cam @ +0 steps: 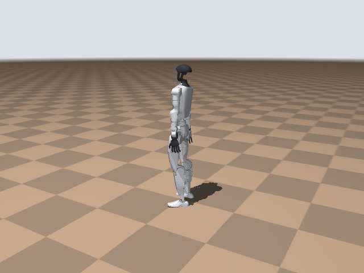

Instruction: Upper body actions

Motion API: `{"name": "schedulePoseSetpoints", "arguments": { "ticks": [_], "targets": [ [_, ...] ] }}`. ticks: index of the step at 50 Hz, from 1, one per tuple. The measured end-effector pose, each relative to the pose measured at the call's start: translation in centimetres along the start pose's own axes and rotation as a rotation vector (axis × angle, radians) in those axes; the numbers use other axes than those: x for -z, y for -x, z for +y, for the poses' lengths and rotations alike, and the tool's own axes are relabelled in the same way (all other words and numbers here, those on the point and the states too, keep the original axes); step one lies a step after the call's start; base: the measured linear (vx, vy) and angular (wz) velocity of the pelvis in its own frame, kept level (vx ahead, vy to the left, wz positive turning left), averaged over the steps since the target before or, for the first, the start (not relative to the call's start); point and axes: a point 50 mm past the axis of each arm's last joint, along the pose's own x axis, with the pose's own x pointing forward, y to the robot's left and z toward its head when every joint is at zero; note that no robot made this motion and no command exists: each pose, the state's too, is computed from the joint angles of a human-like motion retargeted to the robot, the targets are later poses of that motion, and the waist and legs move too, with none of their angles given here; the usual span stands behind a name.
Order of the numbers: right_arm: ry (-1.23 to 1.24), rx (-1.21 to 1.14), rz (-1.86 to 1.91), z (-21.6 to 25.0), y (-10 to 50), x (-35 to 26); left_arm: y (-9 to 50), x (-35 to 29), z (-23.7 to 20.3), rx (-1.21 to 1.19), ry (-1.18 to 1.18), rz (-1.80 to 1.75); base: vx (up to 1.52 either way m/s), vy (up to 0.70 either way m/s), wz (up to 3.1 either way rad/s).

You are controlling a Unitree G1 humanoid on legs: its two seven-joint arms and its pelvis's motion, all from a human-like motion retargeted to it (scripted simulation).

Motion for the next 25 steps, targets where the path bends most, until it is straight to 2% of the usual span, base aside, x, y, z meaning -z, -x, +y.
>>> {"name": "schedulePoseSetpoints", "arguments": {
  "ticks": [15,19,22,25],
  "targets": [
    [0.010,-0.016,-0.024,0.2,-0.1,-0.2,0.0,0.5,0.2,-0.001,0.010,0.019,0.00,0.00,0.00],
    [0.037,-0.012,-0.051,0.3,-0.1,0.6,0.2,0.8,1.2,-0.022,-0.049,0.079,0.00,0.00,0.00],
    [0.069,0.010,-0.007,0.4,-0.1,3.1,0.6,-1.4,1.6,-0.025,-0.103,0.068,-0.01,-0.02,0.14],
    [0.078,0.014,0.117,0.8,0.3,7.2,1.3,-6.5,1.2,0.009,-0.145,-0.088,-0.02,-0.02,0.28]
  ]
}}
